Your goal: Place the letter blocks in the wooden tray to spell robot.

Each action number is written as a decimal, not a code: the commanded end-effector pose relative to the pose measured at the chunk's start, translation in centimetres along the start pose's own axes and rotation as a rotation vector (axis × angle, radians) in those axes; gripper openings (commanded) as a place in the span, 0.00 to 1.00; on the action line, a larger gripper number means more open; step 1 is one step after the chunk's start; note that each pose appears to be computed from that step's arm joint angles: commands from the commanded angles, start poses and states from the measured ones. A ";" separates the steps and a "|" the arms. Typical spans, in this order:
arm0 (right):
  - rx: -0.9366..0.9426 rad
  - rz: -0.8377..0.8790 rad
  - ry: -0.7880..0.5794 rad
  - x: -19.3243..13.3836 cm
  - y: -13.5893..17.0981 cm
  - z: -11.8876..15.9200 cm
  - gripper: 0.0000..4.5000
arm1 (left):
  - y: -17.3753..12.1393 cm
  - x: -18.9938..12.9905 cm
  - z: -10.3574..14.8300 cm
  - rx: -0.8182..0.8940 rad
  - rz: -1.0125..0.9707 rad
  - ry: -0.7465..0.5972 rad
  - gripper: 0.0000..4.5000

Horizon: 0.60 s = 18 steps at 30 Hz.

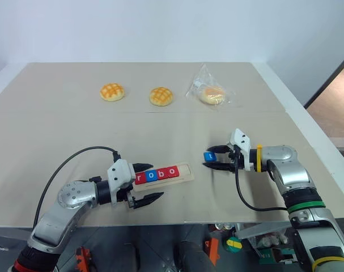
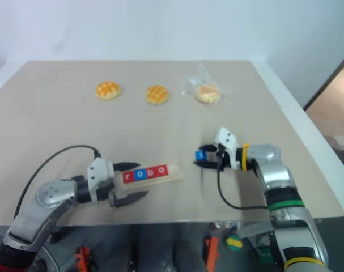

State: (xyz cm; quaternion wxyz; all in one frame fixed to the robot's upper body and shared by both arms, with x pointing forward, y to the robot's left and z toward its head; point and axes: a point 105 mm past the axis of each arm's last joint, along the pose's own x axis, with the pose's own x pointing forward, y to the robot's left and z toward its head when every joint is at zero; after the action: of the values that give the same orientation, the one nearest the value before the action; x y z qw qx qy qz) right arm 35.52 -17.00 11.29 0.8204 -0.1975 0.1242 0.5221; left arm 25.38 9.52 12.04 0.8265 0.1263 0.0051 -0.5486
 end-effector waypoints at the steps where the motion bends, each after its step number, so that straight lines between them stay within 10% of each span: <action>1: -0.053 0.007 -0.012 0.2 -0.4 1.1 0.68 | 0.1 0.1 0.7 0.031 -0.003 -0.018 1.00; 18: 0.037 0.030 0.027 -0.4 -0.9 -1.2 0.62 | -0.1 -0.2 0.4 0.027 0.016 -0.007 1.00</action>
State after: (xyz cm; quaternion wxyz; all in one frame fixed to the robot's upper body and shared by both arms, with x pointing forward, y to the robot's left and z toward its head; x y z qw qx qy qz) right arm 36.91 -17.63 11.07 0.8139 -0.1973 0.1409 0.5280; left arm 25.48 9.61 11.80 0.8307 0.1252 0.0088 -0.5424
